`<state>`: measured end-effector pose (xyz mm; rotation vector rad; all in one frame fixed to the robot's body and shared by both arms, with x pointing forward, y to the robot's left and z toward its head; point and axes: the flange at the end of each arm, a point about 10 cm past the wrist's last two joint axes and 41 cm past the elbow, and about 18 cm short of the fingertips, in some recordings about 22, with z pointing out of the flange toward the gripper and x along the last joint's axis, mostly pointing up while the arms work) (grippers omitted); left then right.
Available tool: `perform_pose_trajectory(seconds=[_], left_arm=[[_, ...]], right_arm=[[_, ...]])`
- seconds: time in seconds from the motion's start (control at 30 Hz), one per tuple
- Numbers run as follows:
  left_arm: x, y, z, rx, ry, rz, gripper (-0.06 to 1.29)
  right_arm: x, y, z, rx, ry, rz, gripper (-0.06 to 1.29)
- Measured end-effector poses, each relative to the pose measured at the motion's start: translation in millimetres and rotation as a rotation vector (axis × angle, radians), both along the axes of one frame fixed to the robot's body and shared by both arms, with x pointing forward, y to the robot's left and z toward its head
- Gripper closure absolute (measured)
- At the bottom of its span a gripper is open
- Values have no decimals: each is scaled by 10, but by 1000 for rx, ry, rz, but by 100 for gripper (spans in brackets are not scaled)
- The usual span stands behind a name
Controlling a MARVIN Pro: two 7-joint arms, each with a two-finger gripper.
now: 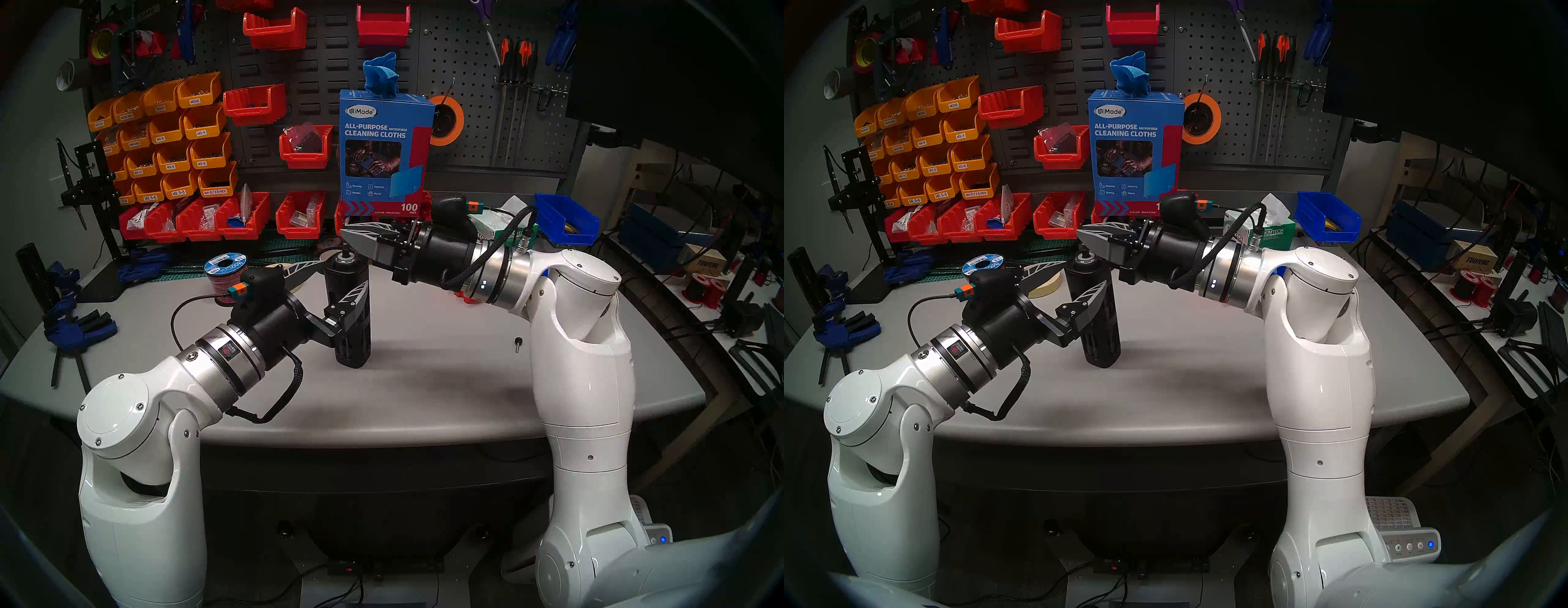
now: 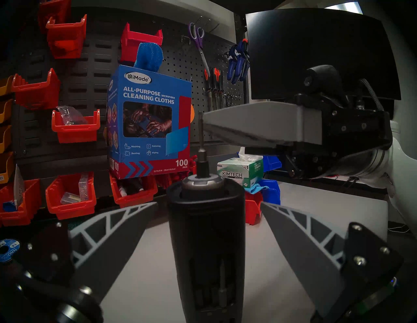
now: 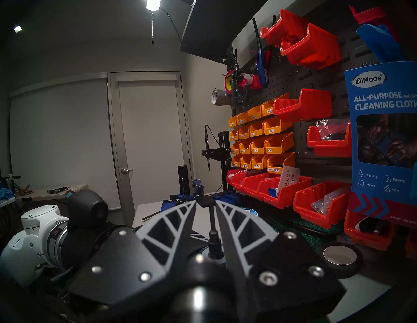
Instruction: Pick a screwdriver bit and insert it into the screwdriver
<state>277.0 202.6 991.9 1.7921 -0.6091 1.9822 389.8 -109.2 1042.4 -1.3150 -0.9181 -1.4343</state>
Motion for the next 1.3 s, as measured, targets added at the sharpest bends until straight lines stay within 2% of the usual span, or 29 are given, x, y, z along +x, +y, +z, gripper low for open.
perform_pose_trajectory(seconds=[0.27, 0.4, 0.47, 0.57, 0.77, 0.87, 1.3], left_arm=[[-11, 57, 7, -10, 0, 7, 2], [-19, 115, 13, -17, -4, 21, 2], [-24, 144, 16, -19, -8, 28, 2], [-43, 224, 24, -24, -19, 45, 2], [-91, 388, 36, -36, -35, 79, 2], [-122, 448, 33, -43, -37, 84, 2], [-281, 514, -54, -76, -19, 30, 2]], right_arm=[[-1, 10, -1, 1, 3, 3, 85], [-5, 13, 7, 3, 0, 2, 59], [-10, 8, 17, 5, -6, 0, 56], [-27, -25, 44, 9, -18, -12, 30], [-83, -102, 86, 17, -41, -35, 19], [-119, -143, 89, 21, -47, -46, 3], [-226, -235, 62, 28, -53, -77, 2]])
